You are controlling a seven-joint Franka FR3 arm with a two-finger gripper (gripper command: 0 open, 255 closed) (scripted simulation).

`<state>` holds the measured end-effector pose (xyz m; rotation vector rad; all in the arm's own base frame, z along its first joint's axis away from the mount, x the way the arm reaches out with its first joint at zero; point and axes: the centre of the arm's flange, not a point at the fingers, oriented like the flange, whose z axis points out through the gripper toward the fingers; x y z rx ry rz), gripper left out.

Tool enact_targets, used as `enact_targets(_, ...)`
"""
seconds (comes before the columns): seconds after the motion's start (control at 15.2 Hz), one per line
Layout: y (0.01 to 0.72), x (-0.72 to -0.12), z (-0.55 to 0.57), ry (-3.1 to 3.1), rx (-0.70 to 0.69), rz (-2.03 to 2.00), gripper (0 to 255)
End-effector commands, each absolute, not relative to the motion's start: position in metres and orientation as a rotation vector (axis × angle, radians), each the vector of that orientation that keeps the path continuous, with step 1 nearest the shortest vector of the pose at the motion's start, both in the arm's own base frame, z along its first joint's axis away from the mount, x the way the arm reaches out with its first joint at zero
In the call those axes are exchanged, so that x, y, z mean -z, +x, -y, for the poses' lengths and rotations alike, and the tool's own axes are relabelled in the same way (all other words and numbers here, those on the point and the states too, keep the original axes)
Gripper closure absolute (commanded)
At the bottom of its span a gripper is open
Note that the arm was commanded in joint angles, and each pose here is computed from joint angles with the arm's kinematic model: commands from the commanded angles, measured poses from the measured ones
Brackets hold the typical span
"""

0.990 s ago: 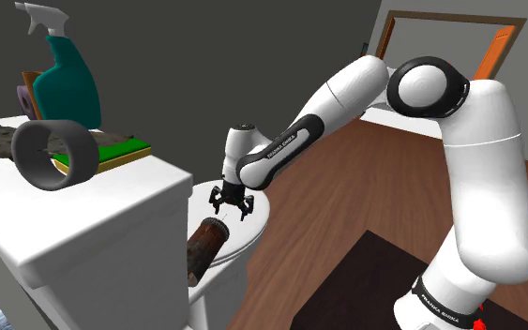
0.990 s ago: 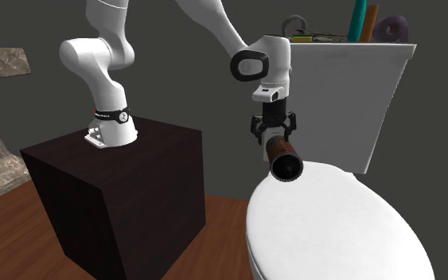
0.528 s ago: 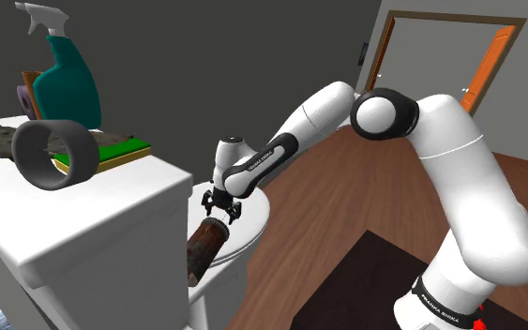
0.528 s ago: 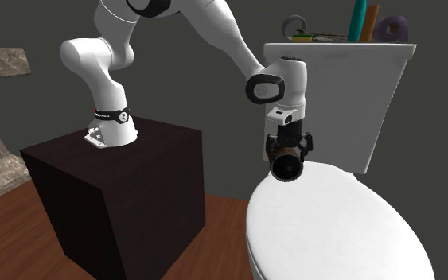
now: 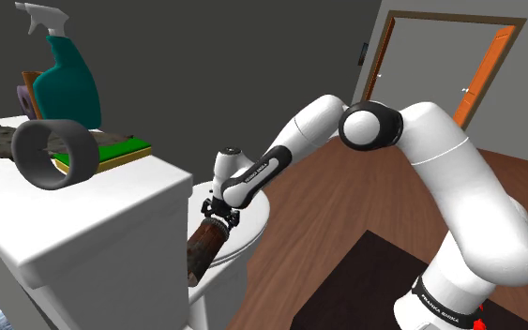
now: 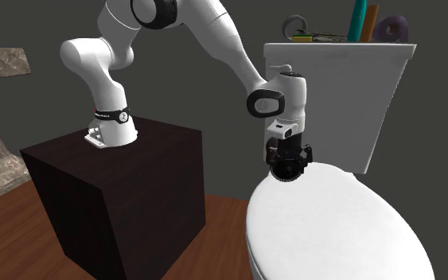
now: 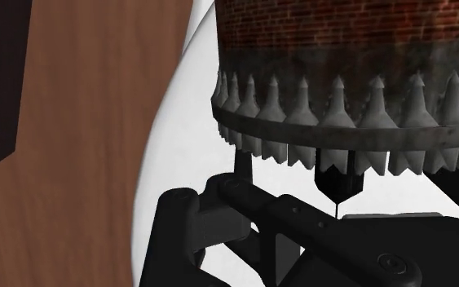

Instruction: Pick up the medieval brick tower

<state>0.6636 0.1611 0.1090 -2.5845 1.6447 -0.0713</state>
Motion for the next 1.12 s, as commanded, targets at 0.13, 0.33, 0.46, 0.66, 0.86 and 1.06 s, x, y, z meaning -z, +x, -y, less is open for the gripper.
enact_targets(0.13,0.664,-0.107,-0.161,-2.584,0.072,-1.645,255)
enact_targets(0.33,0.665,-0.107,-0.161,-2.584,0.072,-1.645,255)
enact_targets(0.46,0.665,-0.107,-0.161,-2.584,0.072,-1.645,255)
enact_targets(0.66,0.664,-0.107,-0.161,-2.584,0.072,-1.645,255)
enact_targets(0.86,0.664,-0.123,-0.161,-2.584,0.072,-1.645,255)
enact_targets(1.06,0.664,-0.139,-0.161,-2.584,0.072,-1.645,255)
